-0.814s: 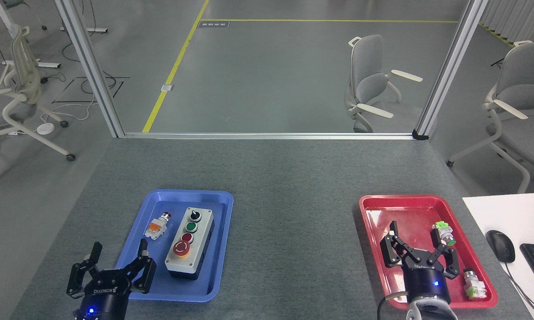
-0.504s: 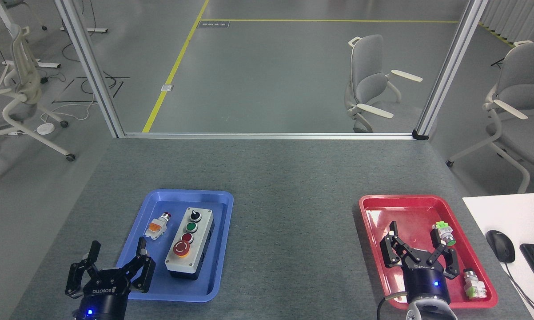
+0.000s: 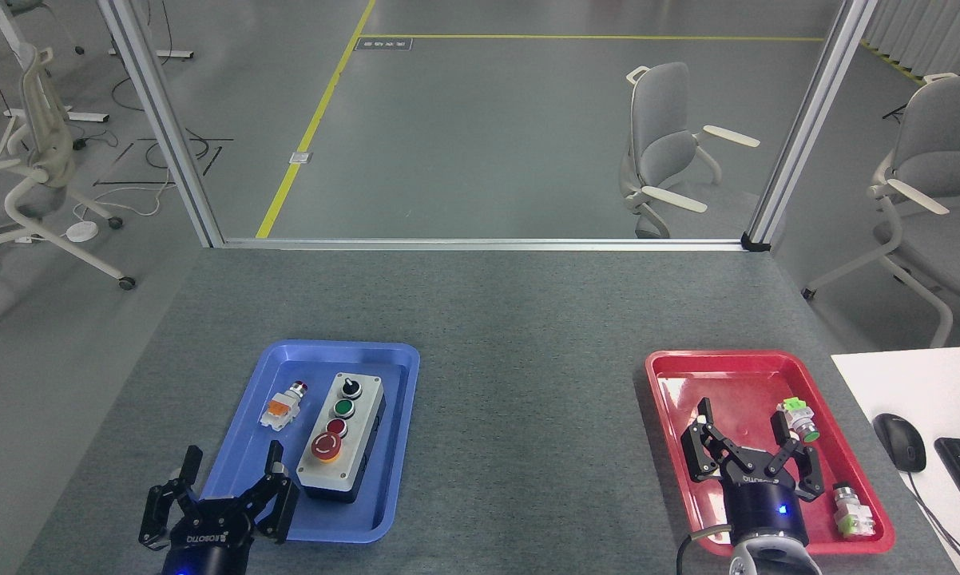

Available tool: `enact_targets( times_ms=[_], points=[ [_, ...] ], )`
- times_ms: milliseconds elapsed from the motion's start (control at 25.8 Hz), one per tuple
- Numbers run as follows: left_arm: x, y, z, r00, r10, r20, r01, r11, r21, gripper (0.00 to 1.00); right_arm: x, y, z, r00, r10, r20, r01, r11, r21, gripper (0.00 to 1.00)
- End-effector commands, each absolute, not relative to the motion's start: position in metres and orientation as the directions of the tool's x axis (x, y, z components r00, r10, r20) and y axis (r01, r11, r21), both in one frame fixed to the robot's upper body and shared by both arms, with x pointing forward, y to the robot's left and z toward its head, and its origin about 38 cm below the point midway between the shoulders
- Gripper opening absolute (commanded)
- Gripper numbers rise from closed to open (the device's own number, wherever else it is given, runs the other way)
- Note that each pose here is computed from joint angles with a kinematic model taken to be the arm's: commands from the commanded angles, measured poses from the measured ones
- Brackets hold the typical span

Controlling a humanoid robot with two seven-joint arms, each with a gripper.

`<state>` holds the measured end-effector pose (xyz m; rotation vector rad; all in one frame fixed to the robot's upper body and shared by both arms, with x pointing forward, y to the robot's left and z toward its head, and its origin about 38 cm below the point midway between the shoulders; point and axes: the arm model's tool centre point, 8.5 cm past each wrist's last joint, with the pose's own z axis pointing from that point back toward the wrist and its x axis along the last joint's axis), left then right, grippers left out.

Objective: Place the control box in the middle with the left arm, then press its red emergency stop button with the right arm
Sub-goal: 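Move the open left gripper toward the grey control box, then lower the left gripper onto the grey control box and close on it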

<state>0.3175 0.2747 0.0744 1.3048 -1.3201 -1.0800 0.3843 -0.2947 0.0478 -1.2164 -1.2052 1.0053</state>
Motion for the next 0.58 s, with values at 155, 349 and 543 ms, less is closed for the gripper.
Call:
enact_targets(
  times_ms=[155, 349, 543],
  points=[
    [0.309, 0.239, 0.035, 0.027, -0.993, -0.119, -0.068, -0.12, 0.99, 0.99, 0.384, -0.294, 0.048, 0.123, 0.985, 0.121, 0.058, 0.115, -0.992, 0.99],
    [0.311, 0.219, 0.009, 0.03, -0.987, -0.159, 0.002, -0.159, 0.987, 0.99, 0.384, -0.294, 0.047, 0.123, 0.985, 0.123, 0.056, 0.116, -0.992, 0.99],
    [0.347, 0.22, 0.013, 0.033, -0.985, -0.172, -0.005, -0.172, 0.985, 0.99, 0.384, -0.294, 0.048, 0.123, 0.985, 0.123, 0.058, 0.116, -0.992, 0.99]
  ],
)
